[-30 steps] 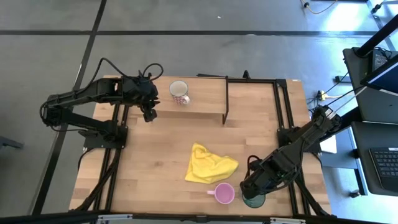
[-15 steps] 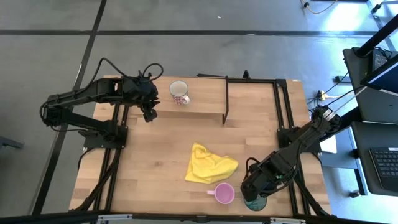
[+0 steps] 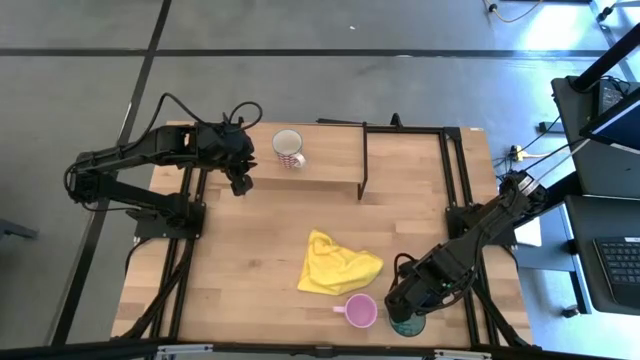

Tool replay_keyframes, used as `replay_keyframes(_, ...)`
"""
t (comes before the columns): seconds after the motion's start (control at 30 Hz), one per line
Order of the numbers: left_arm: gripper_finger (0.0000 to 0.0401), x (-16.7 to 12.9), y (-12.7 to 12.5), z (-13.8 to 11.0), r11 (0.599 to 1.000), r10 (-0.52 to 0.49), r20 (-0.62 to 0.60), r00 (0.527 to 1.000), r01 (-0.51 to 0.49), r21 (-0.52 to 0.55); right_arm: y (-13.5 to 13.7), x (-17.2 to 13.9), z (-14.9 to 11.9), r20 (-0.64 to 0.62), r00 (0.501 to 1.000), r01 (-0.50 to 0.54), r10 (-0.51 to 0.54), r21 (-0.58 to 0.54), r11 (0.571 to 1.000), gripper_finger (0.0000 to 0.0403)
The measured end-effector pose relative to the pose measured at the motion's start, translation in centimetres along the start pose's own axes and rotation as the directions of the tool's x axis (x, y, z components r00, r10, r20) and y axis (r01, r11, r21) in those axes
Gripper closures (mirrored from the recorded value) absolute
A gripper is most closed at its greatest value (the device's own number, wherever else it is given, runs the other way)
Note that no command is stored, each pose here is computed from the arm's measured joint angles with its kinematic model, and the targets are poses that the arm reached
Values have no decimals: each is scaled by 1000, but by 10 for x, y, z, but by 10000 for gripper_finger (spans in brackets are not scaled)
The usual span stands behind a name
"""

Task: Stack small to large cups/mugs on shelf
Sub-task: Remove the blue cup from the shelf

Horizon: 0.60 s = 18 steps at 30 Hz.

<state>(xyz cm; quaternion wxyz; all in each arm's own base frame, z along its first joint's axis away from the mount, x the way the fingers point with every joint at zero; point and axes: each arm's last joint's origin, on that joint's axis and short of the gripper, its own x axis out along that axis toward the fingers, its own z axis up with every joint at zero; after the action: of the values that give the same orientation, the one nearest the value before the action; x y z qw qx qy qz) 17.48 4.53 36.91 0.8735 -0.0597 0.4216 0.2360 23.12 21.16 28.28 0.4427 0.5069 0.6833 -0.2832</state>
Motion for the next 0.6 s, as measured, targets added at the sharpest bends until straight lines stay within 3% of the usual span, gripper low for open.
replay_keyframes(0.6, 325, 0, 0, 0, 1000, 0, 0, 1000, 0, -1, -2, 0, 3, 69, 998, 3, -4, 12, 1000, 382)
